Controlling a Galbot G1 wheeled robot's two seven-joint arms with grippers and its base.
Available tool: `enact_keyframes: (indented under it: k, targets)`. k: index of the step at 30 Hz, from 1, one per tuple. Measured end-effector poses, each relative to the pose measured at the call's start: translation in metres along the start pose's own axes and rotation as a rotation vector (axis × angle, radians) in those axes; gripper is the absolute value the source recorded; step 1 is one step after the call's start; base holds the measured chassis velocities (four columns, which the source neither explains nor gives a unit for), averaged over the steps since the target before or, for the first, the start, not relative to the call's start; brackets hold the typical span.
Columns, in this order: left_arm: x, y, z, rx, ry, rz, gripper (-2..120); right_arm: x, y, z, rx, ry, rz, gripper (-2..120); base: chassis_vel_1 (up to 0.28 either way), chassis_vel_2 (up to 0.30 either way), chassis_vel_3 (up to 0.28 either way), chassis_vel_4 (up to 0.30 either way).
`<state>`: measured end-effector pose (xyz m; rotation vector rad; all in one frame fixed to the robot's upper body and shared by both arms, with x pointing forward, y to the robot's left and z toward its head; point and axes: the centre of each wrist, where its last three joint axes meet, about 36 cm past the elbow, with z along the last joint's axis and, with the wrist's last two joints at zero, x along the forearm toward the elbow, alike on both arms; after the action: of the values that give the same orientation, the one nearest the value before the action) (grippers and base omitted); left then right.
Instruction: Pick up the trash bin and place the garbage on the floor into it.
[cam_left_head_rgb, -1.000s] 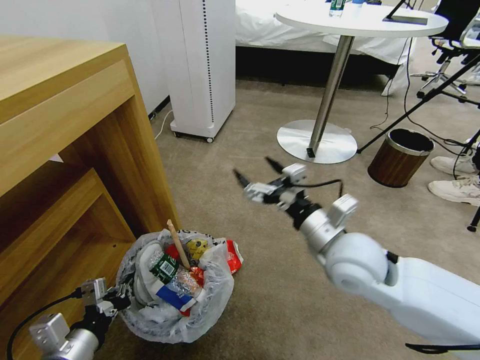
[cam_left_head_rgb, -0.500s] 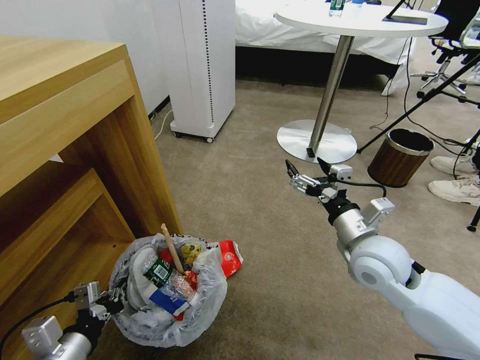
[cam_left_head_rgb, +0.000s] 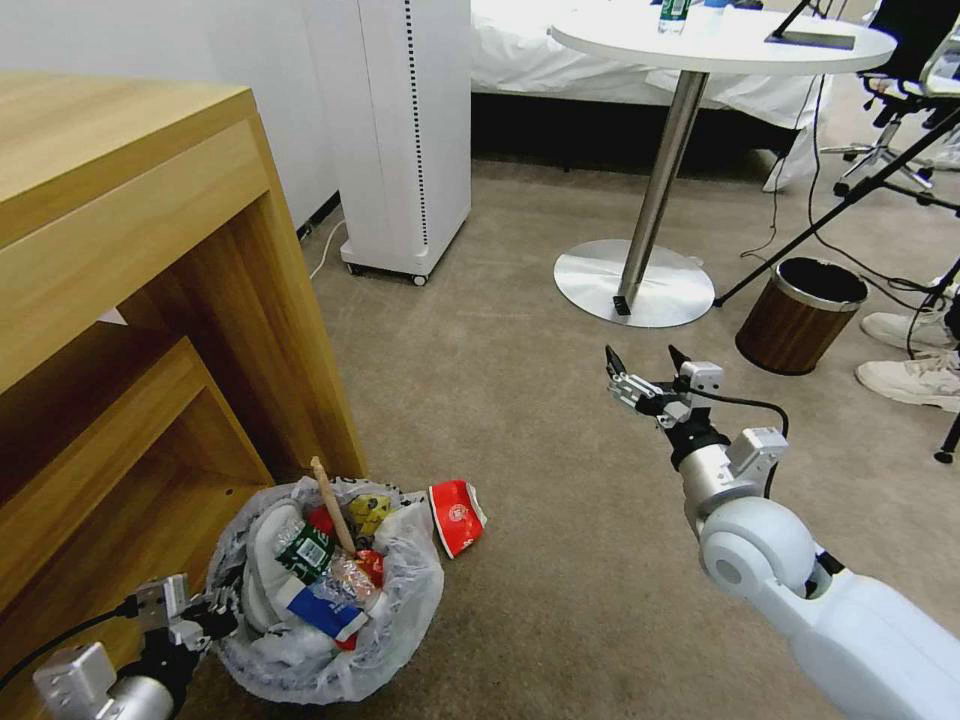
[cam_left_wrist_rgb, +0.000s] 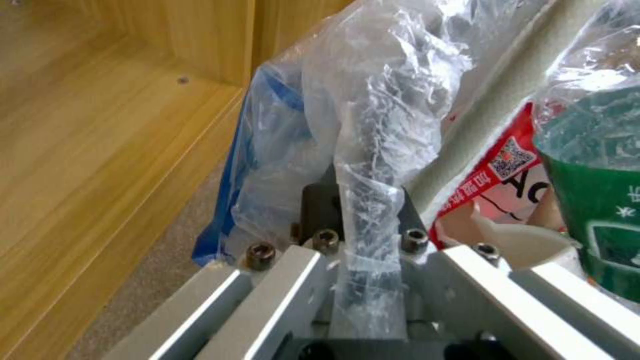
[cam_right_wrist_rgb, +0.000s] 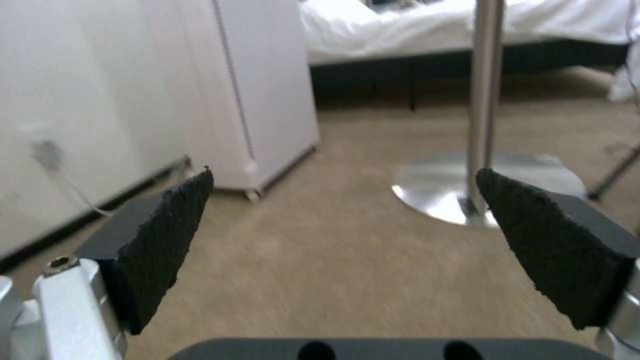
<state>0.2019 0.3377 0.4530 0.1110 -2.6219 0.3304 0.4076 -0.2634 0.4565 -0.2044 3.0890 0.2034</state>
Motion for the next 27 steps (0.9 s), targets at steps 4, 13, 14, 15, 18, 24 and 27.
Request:
enact_keyframes:
  k: [4, 13, 14, 15, 18, 24, 27]
  targets:
    - [0.001, 0.002, 0.001, 0.007, 0.004, -0.009, 0, -0.013, -0.005, 0.025, 0.007, 0.112, 0.052, 100, 0.0, 0.0, 0.0, 0.0]
    - [0.006, -0.005, 0.003, 0.018, -0.002, -0.005, 0, -0.053, 0.018, 0.074, -0.007, 0.362, 0.061, 100, 0.0, 0.0, 0.0, 0.0]
    - [0.006, -0.005, 0.003, 0.018, -0.002, -0.005, 0, -0.053, 0.018, 0.074, -0.007, 0.362, 0.061, 100, 0.0, 0.0, 0.0, 0.0]
    - [0.007, -0.006, 0.003, 0.021, -0.003, -0.004, 0, -0.058, 0.027, 0.075, -0.011, 0.39, 0.042, 100, 0.0, 0.0, 0.0, 0.0]
    - [0.008, -0.009, 0.004, 0.026, -0.007, -0.003, 0, -0.065, 0.041, 0.075, -0.011, 0.434, 0.003, 100, 0.0, 0.0, 0.0, 0.0]
    - [0.009, -0.013, 0.006, 0.03, -0.016, 0.0, 0, -0.077, 0.071, 0.084, 0.006, 0.55, -0.087, 100, 0.0, 0.0, 0.0, 0.0]
    - [0.011, -0.016, 0.005, 0.033, -0.024, 0.003, 0, -0.082, 0.086, 0.1, 0.048, 0.655, -0.126, 100, 0.0, 0.0, 0.0, 0.0]
